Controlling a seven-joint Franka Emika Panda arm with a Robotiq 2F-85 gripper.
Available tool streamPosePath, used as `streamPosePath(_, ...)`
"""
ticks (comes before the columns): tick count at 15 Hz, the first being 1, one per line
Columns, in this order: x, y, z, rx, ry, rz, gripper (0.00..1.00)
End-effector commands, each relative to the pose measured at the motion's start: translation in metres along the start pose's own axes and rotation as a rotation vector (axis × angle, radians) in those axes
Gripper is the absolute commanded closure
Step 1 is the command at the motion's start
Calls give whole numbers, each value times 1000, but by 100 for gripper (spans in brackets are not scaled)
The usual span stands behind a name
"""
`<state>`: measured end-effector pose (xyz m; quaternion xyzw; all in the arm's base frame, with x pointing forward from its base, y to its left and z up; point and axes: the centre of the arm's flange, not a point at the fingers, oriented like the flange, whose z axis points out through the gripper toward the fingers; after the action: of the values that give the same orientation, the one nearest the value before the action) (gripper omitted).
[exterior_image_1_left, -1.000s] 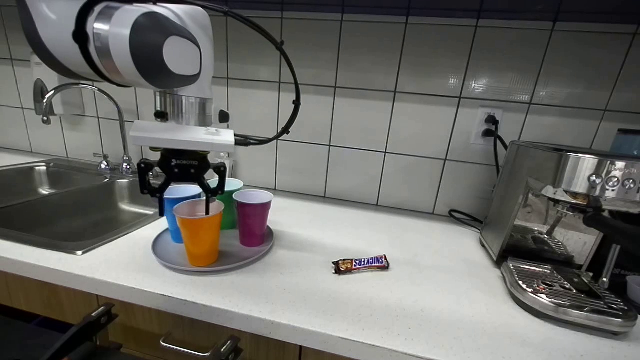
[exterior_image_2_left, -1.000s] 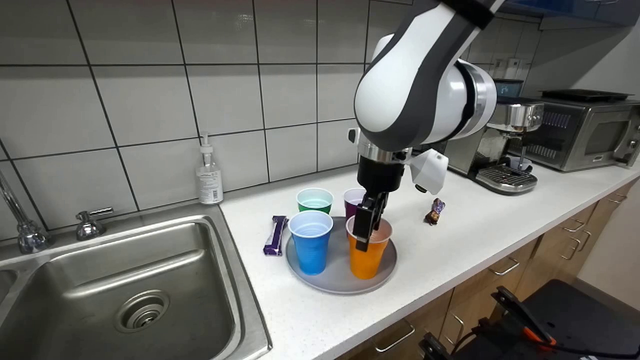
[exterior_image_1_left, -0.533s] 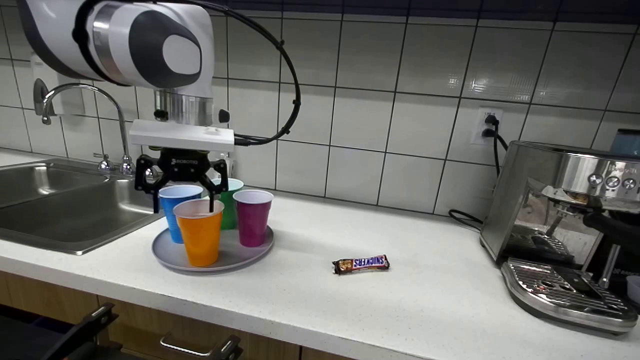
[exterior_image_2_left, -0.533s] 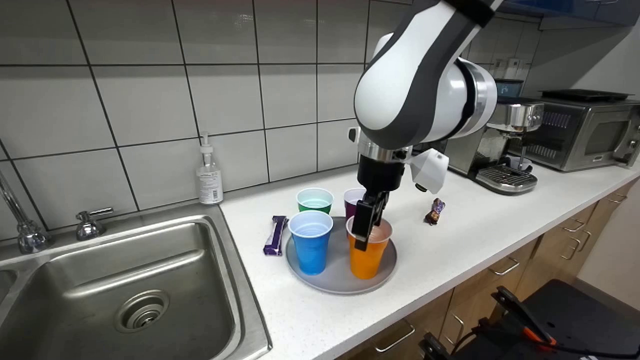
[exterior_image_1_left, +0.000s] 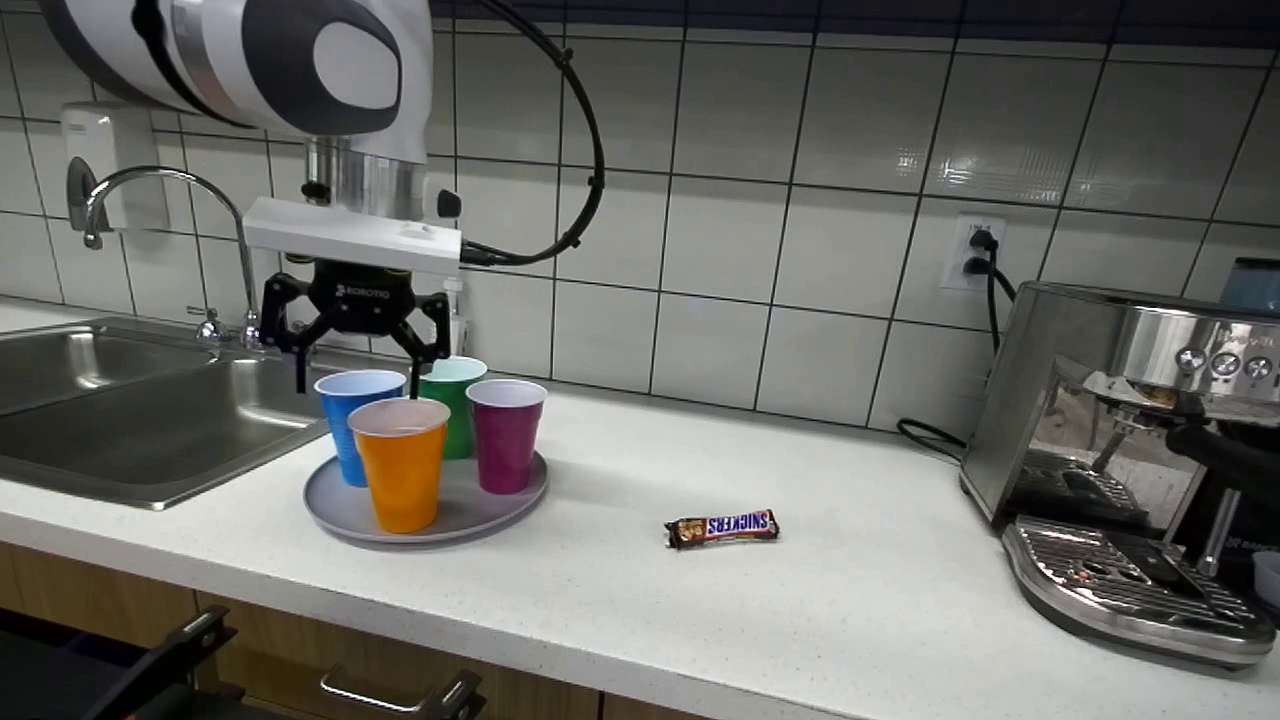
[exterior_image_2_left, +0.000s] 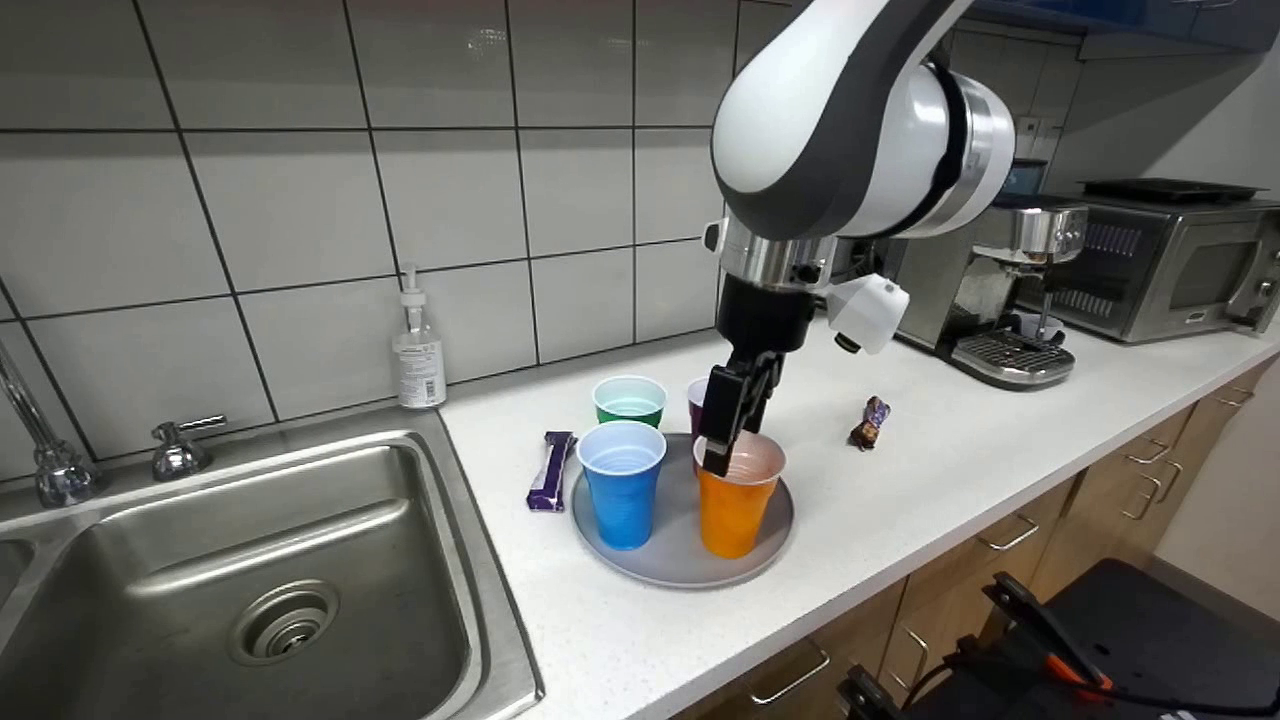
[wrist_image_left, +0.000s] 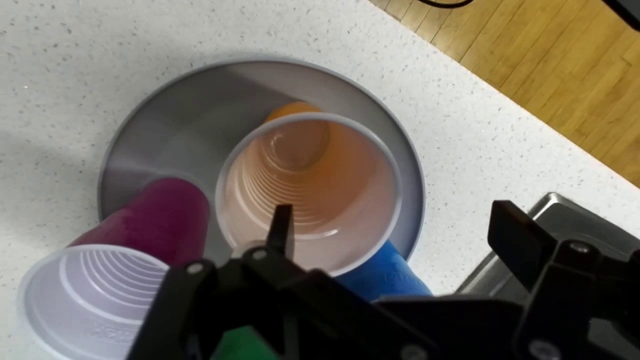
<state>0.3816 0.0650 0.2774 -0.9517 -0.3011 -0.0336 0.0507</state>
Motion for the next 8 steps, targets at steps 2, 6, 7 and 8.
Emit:
streamPosePath(2,-19,-13,-45,44,30,-4,0)
streamPosePath(6,-26,-14,-68,37,26,24,0)
streamPosePath(7,-28,-14,-73,34,23,37,0)
streamPosePath(8,-30,-14,-79,32,22,54,0)
